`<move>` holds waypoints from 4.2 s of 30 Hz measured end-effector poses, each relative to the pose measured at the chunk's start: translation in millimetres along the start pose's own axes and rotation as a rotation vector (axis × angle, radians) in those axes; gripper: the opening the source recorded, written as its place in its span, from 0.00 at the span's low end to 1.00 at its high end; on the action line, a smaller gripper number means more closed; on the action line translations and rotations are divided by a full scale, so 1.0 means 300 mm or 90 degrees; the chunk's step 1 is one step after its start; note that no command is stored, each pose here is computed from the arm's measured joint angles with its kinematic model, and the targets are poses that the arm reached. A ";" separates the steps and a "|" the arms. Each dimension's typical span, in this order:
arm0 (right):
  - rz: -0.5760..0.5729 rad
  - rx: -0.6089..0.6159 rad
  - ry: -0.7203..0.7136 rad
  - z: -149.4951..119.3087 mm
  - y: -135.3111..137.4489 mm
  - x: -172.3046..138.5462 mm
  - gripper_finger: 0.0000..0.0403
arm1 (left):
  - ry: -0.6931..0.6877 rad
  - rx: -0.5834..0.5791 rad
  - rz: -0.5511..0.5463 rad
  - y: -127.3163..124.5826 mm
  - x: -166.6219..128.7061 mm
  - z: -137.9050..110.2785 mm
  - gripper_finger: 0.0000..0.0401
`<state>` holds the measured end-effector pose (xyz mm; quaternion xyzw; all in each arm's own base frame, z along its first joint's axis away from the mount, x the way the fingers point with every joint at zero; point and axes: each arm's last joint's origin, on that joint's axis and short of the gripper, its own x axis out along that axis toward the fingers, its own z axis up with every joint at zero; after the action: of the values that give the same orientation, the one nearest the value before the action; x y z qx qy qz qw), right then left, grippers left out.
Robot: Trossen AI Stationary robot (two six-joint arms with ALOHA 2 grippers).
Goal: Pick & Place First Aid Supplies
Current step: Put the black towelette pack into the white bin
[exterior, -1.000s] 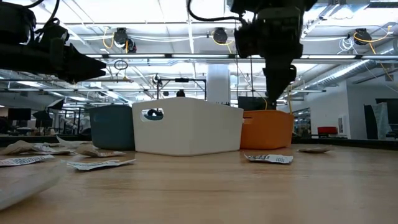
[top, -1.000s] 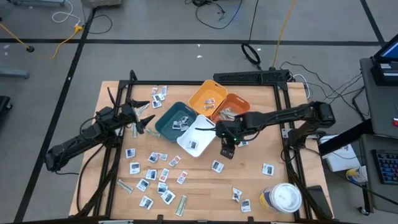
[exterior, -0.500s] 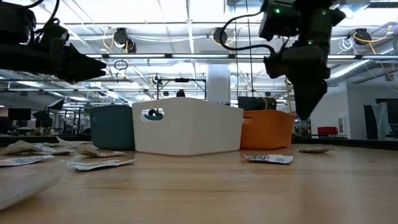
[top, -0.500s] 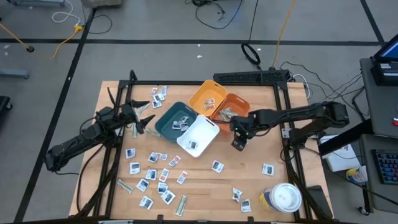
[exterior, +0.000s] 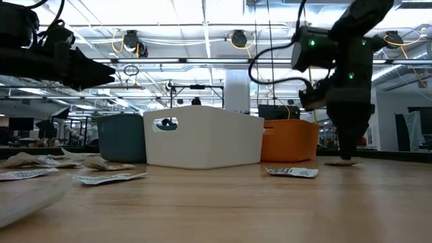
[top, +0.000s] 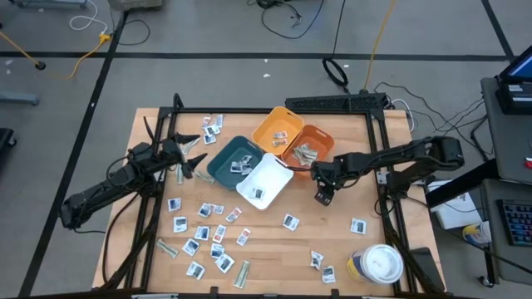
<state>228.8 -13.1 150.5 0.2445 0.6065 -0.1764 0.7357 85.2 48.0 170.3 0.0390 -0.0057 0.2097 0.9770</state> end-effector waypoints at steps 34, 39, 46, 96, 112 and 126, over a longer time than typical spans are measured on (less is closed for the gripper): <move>0.005 -0.028 0.037 0.053 0.071 -0.124 0.01 | 0.000 0.000 0.000 0.000 0.000 0.000 0.92; 0.014 -0.029 0.026 0.097 0.110 -0.232 0.01 | 0.000 0.000 0.000 0.000 0.000 0.000 0.92; 0.004 -0.009 0.012 0.131 0.135 -0.363 0.00 | 0.000 0.000 0.000 0.000 0.000 0.000 0.92; -0.017 -0.121 -0.023 0.671 0.473 -0.043 0.05 | -0.001 0.000 0.000 0.000 0.000 0.000 0.92; -0.003 -0.123 -0.016 0.666 0.479 -0.047 0.52 | -0.001 0.000 0.000 0.000 0.000 0.000 0.92; -0.041 -0.079 0.052 0.600 0.430 -0.188 0.49 | -0.001 0.000 0.000 0.000 0.000 0.000 0.92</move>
<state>434.3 -13.1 250.4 0.1854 0.6531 -0.1519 0.7183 85.2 48.0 170.4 0.0392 -0.0062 0.2096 0.9770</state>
